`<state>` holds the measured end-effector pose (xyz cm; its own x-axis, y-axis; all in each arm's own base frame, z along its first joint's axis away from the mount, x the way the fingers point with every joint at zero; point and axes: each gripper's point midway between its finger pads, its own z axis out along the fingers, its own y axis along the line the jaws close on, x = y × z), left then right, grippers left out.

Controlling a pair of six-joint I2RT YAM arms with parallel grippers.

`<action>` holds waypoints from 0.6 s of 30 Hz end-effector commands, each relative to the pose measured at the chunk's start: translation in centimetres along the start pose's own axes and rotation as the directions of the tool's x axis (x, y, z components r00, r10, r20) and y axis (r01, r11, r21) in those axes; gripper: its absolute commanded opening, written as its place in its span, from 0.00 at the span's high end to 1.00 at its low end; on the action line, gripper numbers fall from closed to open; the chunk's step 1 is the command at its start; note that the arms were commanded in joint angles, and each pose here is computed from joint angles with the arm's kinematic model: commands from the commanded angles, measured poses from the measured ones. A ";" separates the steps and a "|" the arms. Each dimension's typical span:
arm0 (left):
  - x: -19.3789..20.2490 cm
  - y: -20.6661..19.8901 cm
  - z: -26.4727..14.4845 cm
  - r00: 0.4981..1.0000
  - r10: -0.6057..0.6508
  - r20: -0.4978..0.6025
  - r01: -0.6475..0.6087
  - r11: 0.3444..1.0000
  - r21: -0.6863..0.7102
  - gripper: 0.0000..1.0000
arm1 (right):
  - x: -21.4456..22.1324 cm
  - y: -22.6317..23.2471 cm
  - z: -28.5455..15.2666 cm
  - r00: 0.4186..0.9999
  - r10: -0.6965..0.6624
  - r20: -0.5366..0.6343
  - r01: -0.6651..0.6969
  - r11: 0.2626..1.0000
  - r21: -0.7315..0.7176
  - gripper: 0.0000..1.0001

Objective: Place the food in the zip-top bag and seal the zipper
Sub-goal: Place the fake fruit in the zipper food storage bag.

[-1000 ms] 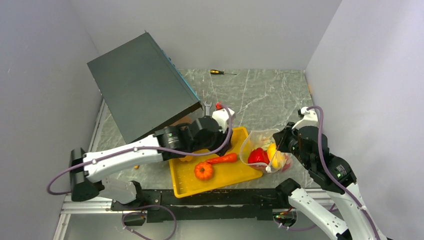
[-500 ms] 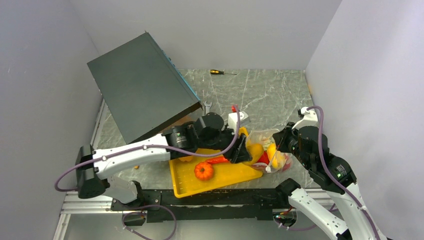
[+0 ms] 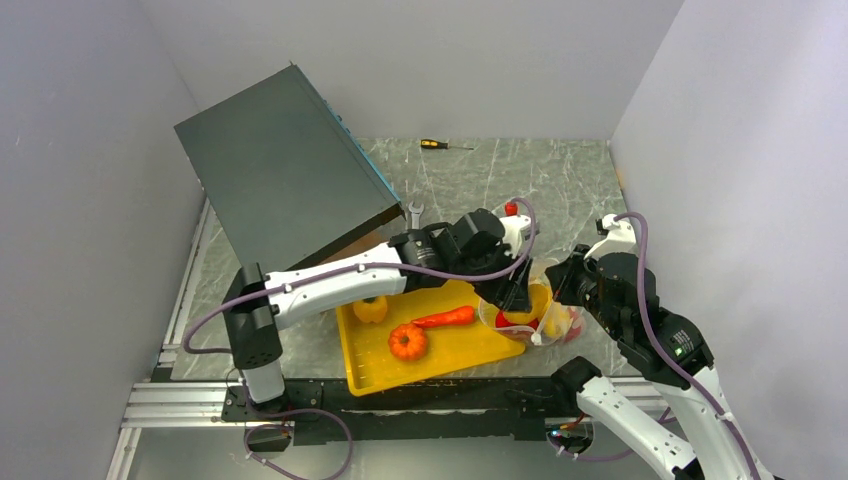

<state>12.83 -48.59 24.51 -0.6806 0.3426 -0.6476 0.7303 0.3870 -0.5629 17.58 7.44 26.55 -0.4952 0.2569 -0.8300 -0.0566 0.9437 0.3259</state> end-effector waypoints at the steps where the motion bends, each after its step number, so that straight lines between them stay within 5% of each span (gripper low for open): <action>1: -1.8 0.3 -0.5 0.998 -0.055 0.032 0.057 0.997 -0.044 0.48 | -2.2 1.2 -0.7 0.996 0.031 0.080 -0.027 0.998 -0.055 1.00; 11: -4.4 -0.5 -1.5 0.989 -0.069 0.130 0.067 0.997 0.024 0.12 | -2.1 1.3 -0.5 0.997 0.030 0.076 -0.026 0.998 -0.059 1.00; 18: -4.6 -1.4 -3.2 0.986 -0.044 0.160 0.035 0.998 0.056 0.05 | -2.0 1.4 -0.1 0.997 0.021 0.070 -0.017 0.998 -0.055 1.00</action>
<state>15.28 -48.91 25.20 -0.7357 0.2559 -0.6271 0.6674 0.4313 -0.6071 17.58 7.45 26.53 -0.4963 0.2559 -0.8296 -0.0571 0.9439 0.3253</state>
